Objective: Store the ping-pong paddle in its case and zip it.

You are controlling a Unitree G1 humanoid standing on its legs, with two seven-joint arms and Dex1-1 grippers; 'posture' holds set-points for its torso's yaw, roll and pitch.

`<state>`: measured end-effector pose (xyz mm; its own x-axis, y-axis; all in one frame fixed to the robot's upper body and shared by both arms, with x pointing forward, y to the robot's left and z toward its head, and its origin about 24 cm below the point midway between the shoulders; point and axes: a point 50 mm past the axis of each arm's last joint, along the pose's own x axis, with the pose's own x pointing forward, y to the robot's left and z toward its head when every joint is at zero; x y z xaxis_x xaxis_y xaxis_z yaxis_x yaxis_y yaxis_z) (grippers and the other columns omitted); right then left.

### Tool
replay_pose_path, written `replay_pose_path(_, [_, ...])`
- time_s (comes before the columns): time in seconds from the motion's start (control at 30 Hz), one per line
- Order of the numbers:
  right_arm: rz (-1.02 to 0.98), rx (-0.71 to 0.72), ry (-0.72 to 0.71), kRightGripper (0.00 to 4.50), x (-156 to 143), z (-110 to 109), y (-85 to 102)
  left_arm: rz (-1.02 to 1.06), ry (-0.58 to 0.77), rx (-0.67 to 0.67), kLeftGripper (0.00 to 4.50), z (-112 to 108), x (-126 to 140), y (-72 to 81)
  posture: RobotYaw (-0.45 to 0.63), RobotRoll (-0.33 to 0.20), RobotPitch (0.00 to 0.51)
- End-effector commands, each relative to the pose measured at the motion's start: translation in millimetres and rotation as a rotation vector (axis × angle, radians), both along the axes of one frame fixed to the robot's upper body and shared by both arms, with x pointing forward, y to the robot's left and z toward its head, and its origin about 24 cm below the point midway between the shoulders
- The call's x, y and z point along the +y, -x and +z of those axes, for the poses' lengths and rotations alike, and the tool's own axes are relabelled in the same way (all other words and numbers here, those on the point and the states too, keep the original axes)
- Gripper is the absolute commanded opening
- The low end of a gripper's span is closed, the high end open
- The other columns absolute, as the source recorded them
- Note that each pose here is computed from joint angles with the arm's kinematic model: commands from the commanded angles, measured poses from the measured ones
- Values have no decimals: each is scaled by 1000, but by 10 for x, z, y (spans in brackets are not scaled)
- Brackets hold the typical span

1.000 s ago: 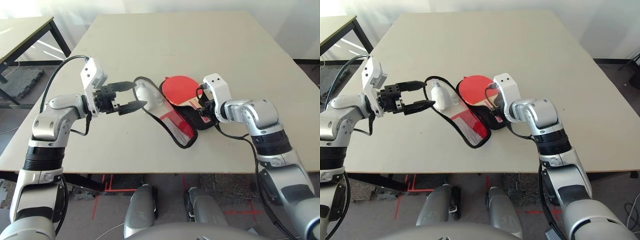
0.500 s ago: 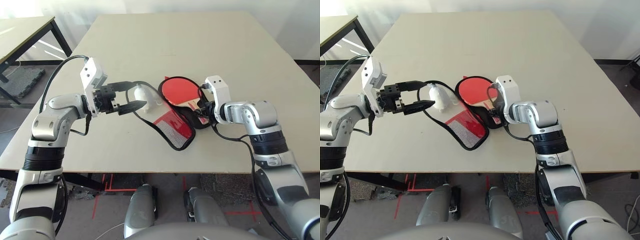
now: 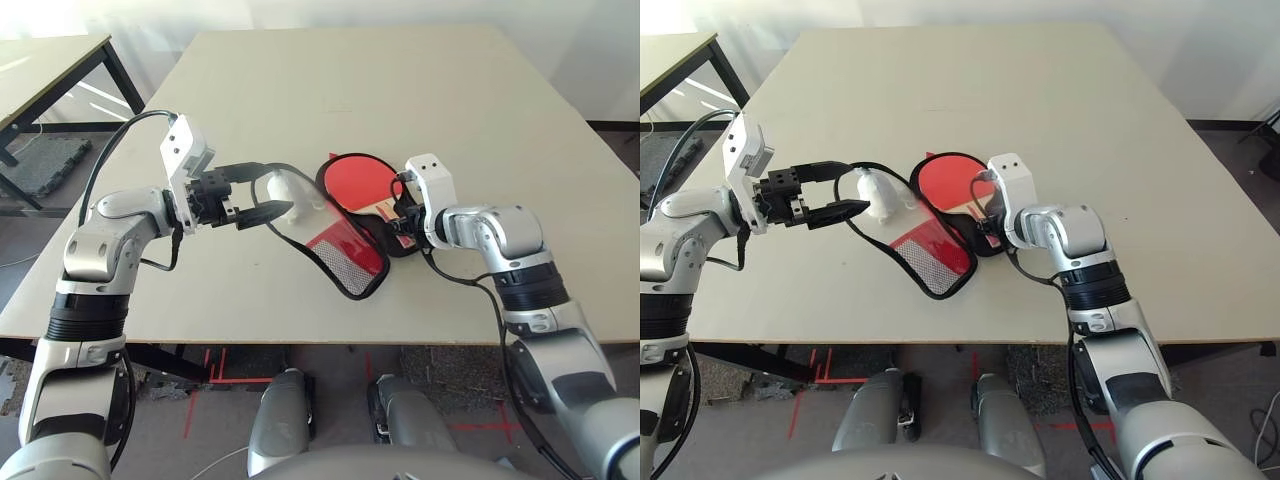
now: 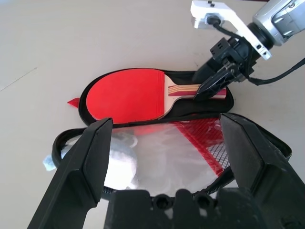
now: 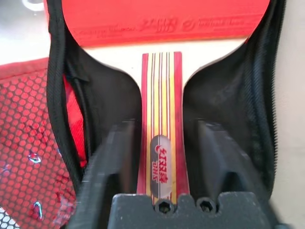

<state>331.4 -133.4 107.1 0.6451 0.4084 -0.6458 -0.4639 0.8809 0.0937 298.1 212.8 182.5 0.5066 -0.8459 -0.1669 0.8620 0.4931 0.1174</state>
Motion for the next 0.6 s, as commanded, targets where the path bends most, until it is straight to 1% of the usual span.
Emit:
replay_pose_path(0.03, [38,-86,-77,3999,-18,89,2,28,-35,-3,4500,70,149,43,131,0,64])
replay_pose_path(0.07, [56,-129,-124,4431,-39,141,1,38,-60,7,4500,74,214,55,131,0,64])
replay_pose_path(0.2, [132,-245,-276,4476,-165,306,28,81,-127,45,4500,85,442,90,131,0,66])
replay_pose_path(0.23, [148,-285,-297,4476,-219,357,29,88,-150,68,4500,73,499,107,131,0,66])
replay_pose_path(0.33, [145,-426,-298,4476,-416,476,-5,100,-248,127,4500,-15,623,158,134,0,67])
replay_pose_path(0.4, [130,-445,-285,4476,-553,495,-16,86,-292,183,4500,-115,630,189,133,0,68])
replay_pose_path(0.47, [90,-446,-272,4476,-700,509,-32,48,-321,222,4500,-227,573,217,125,0,69])
replay_pose_path(0.6, [20,-441,-259,4476,-929,520,-51,1,-319,236,4500,-391,393,176,116,0,70])
